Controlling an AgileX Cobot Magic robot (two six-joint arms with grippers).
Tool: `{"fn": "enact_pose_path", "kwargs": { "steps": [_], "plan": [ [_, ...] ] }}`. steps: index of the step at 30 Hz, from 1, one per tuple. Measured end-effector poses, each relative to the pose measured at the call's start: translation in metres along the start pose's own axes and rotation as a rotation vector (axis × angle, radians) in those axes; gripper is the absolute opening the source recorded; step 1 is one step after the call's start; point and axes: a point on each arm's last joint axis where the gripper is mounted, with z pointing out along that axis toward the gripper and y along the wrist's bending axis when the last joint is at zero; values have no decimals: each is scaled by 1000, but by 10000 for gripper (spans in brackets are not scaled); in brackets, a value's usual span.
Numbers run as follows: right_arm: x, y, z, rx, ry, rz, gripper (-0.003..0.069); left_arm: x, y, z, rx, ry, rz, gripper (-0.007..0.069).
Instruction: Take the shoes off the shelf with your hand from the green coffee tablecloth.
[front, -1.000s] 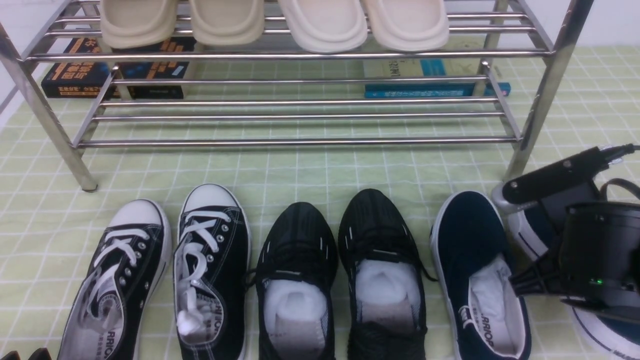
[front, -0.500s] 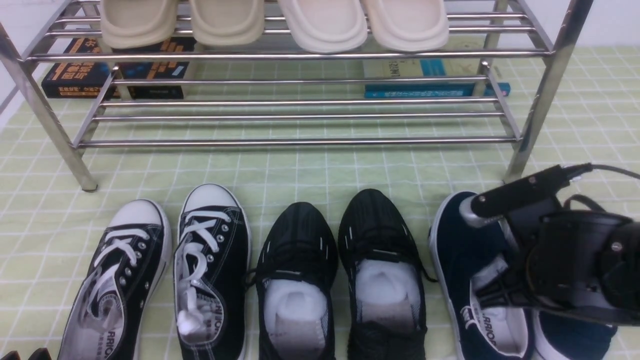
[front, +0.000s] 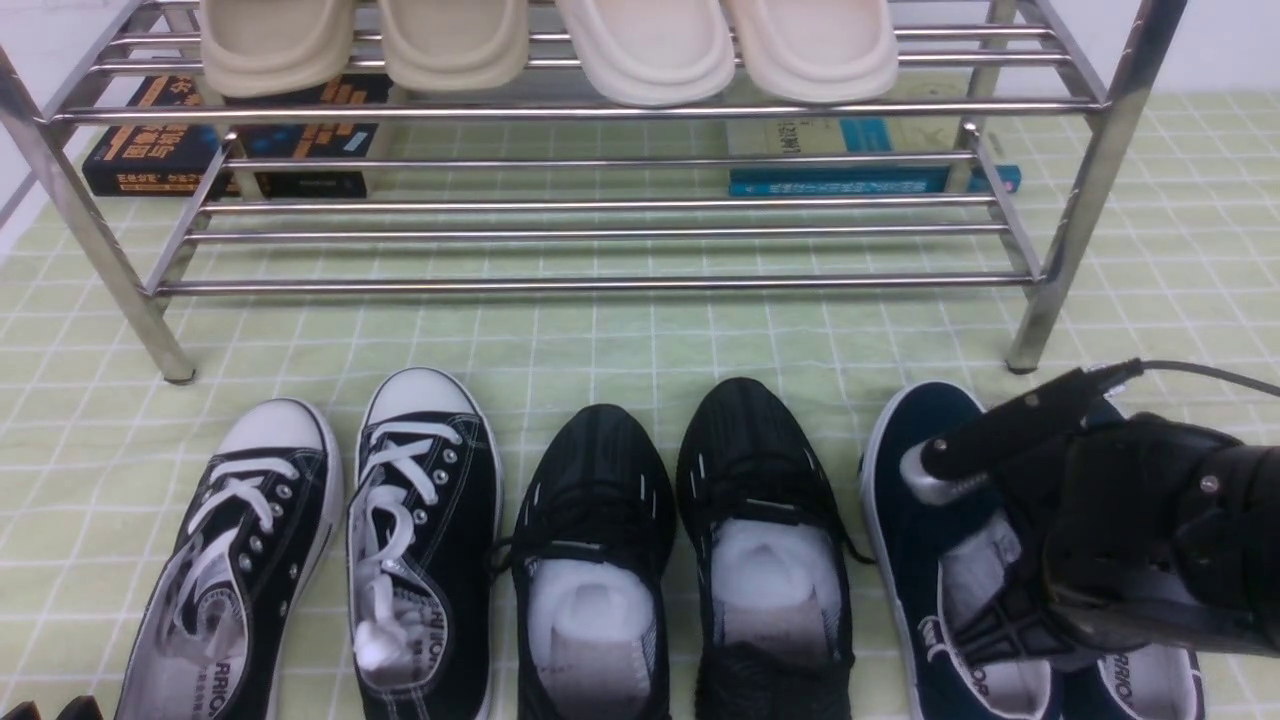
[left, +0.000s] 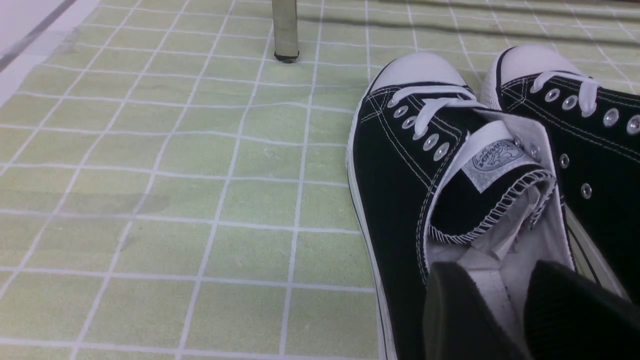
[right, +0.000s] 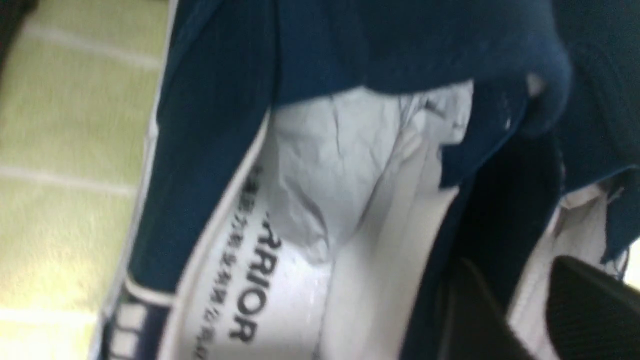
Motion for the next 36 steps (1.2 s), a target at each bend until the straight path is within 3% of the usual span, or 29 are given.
{"fn": "enact_pose_path", "kwargs": {
  "steps": [3,8,13,17,18,20,23,25,30,36],
  "plan": [
    [-1,-6,-10,10,16,-15,352,0,0,0,0,0,0,242],
    [-3,-21,-41,-5,9,-24,328,0,0,0,0,0,0,242],
    [-1,-55,-99,-93,-125,-31,192,0,0,0,0,0,0,242],
    [24,-98,-148,-195,-309,19,13,0,0,0,0,0,0,242],
    [24,-98,-148,-195,-307,19,8,0,0,0,0,0,0,242],
    [52,-126,-172,-283,-412,92,-15,0,0,0,0,0,0,242],
    [80,-146,-186,-372,-485,147,-15,0,0,0,0,0,0,242],
    [111,-161,-188,-480,-573,190,-15,0,0,0,0,0,0,242],
    [146,-156,-162,-674,-794,222,-15,0,0,0,0,0,0,242],
    [147,-123,-120,-763,-848,197,-15,0,0,0,0,0,0,242]
  ]
}}
